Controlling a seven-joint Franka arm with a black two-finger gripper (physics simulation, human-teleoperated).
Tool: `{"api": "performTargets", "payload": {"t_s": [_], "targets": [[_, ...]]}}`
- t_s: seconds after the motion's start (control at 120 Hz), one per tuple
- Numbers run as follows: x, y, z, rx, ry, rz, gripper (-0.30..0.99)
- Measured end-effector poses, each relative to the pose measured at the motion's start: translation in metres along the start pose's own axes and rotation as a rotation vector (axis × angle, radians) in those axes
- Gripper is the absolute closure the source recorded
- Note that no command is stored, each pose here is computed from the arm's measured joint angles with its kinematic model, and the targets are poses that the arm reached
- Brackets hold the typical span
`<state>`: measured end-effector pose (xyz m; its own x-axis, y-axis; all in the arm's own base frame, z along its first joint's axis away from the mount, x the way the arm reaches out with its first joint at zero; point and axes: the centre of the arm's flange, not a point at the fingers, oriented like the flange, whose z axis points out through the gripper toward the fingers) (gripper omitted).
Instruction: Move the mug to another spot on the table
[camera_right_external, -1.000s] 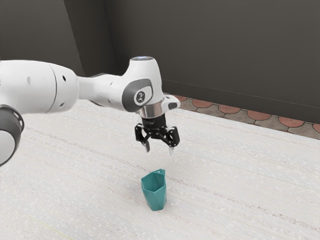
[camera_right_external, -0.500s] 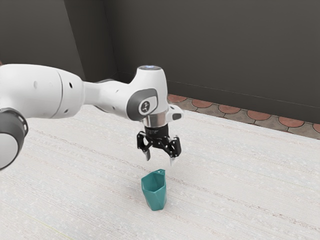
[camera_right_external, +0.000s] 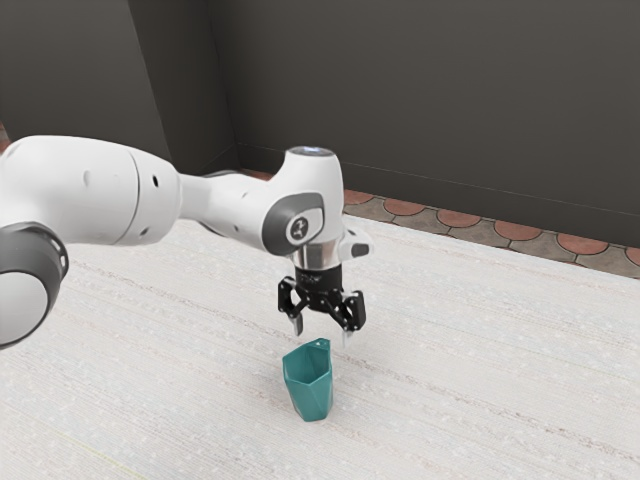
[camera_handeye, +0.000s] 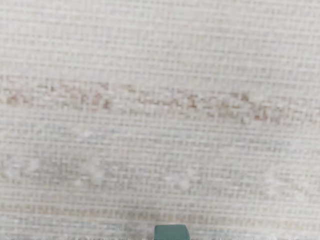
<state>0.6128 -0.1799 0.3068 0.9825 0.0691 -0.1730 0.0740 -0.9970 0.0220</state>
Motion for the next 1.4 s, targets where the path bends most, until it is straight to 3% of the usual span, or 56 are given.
{"api": "performTargets", "payload": {"t_s": [0.742,1.4], "targets": [[-0.002,0.005,0.022,0.01,-0.03,-0.002,0.04],[-0.006,0.006,0.033,0.015,-0.042,-0.007,0.35]]}}
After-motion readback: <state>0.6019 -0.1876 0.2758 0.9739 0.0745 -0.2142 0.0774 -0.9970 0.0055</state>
